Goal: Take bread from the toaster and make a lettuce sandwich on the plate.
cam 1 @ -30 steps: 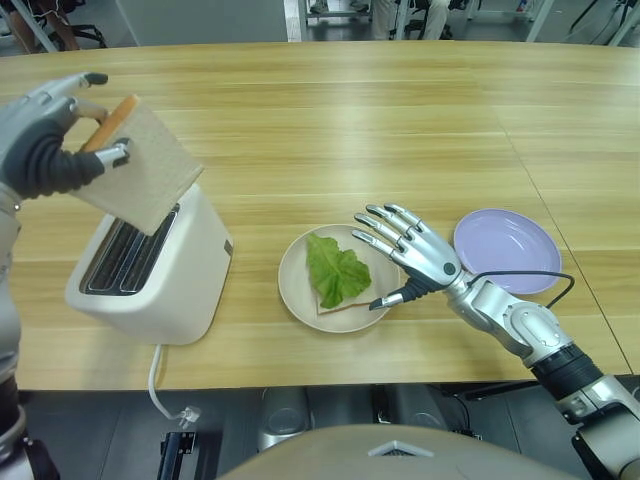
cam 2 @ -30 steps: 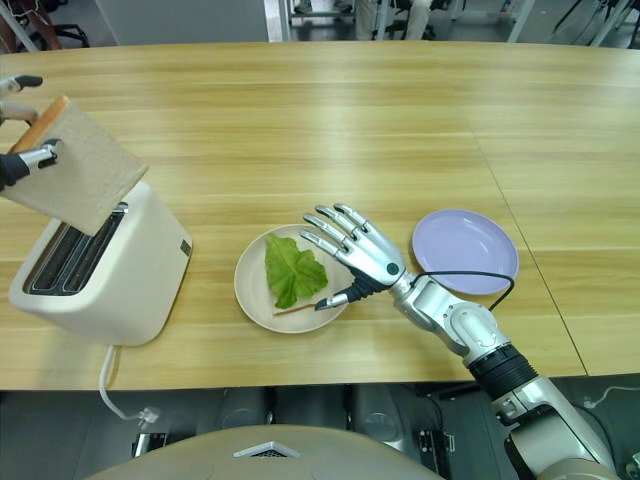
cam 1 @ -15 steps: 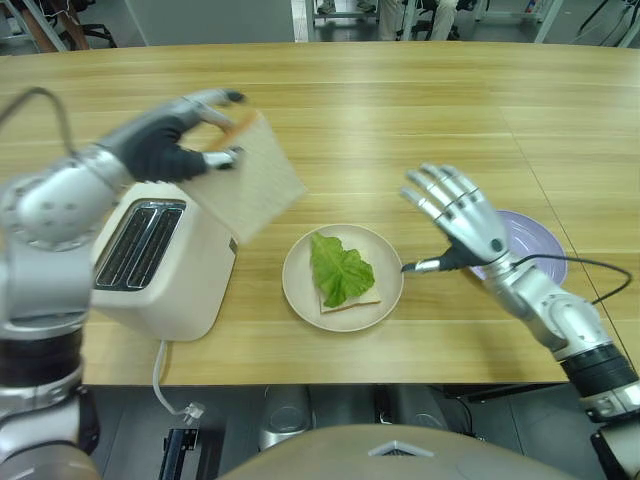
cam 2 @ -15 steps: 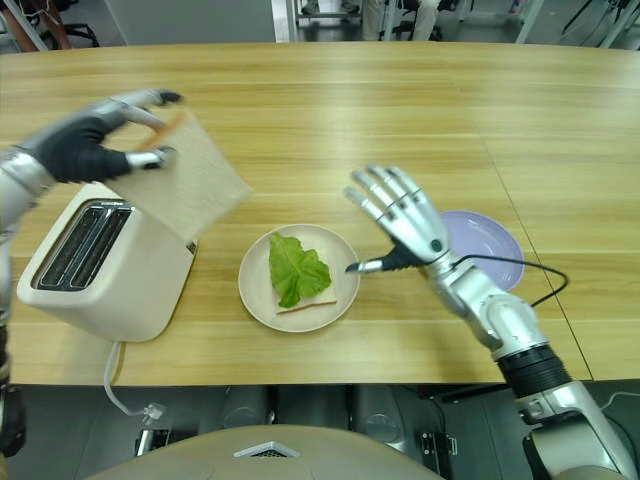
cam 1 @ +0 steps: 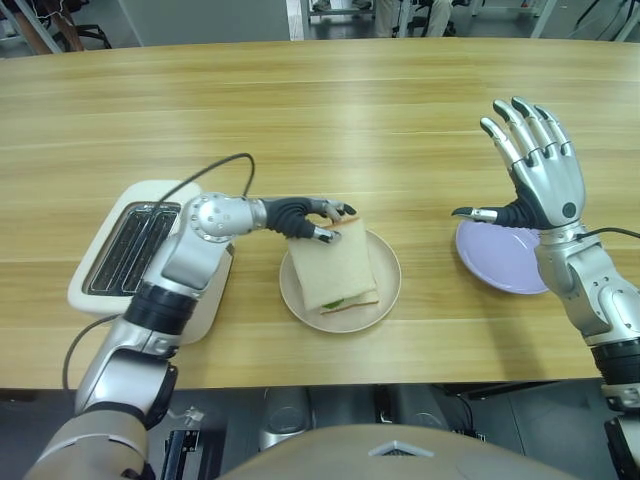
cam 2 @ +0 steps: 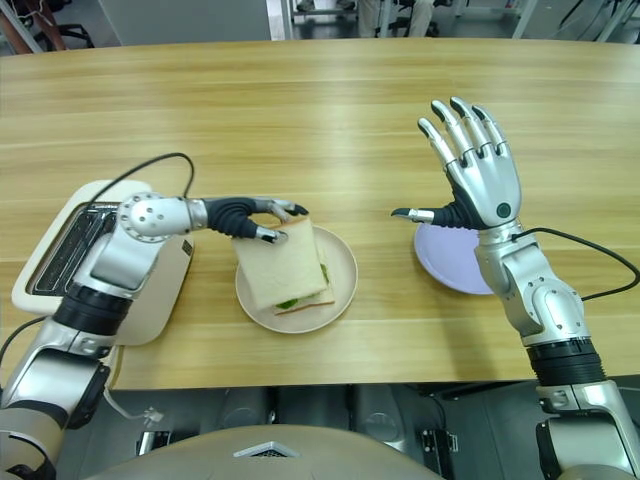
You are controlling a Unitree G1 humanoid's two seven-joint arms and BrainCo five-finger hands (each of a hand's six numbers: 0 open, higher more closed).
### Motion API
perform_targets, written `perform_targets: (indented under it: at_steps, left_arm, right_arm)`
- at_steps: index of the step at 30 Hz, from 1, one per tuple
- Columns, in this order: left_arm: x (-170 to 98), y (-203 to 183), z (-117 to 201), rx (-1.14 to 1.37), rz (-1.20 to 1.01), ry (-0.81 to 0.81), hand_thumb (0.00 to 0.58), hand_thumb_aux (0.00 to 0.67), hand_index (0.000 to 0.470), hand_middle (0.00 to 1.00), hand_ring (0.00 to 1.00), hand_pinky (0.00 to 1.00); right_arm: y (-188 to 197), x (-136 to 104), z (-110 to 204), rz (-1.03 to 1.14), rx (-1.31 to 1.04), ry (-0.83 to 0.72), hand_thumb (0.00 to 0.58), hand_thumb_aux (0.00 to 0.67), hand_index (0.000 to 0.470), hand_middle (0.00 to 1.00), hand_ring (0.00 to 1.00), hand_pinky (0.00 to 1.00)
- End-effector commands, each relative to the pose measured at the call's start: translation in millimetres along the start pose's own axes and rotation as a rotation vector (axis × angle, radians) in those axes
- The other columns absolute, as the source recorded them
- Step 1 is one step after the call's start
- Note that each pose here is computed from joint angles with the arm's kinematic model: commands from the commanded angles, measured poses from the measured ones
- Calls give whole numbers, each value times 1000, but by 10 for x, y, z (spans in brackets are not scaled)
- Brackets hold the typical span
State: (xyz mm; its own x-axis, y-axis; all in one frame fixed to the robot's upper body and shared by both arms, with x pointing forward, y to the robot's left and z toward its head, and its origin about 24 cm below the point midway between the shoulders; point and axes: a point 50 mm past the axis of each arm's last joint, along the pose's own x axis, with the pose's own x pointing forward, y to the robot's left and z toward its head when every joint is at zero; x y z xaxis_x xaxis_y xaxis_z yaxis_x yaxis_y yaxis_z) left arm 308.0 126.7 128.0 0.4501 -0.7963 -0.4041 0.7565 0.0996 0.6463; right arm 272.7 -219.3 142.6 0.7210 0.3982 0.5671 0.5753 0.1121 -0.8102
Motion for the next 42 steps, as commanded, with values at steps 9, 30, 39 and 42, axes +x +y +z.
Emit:
perform_targets:
  at_steps: [9,30,39,42]
  left_arm:
    - [386,-34,-183,29,-63,-3,580,670,460,0,0,0]
    - [509,-83,-422,161,-45,86,0,0,0,0,0,0]
    - [539,-70,-426,215,-4,113,0,0,0,0,0,0]
    - [539,-19,-408,277,35,128,0,0,0,0,0,0]
  right_arm:
    - [53,-7,112,4,52,-12,0,0,0,0,0,0]
    - [108,-31,177,19,92,-19,0,0,0,0,0,0]
    - [117,-29,187,21,98,-24,0,0,0,0,0,0]
    - [119,-34,188,23,99,-27,0,0,0,0,0,0]
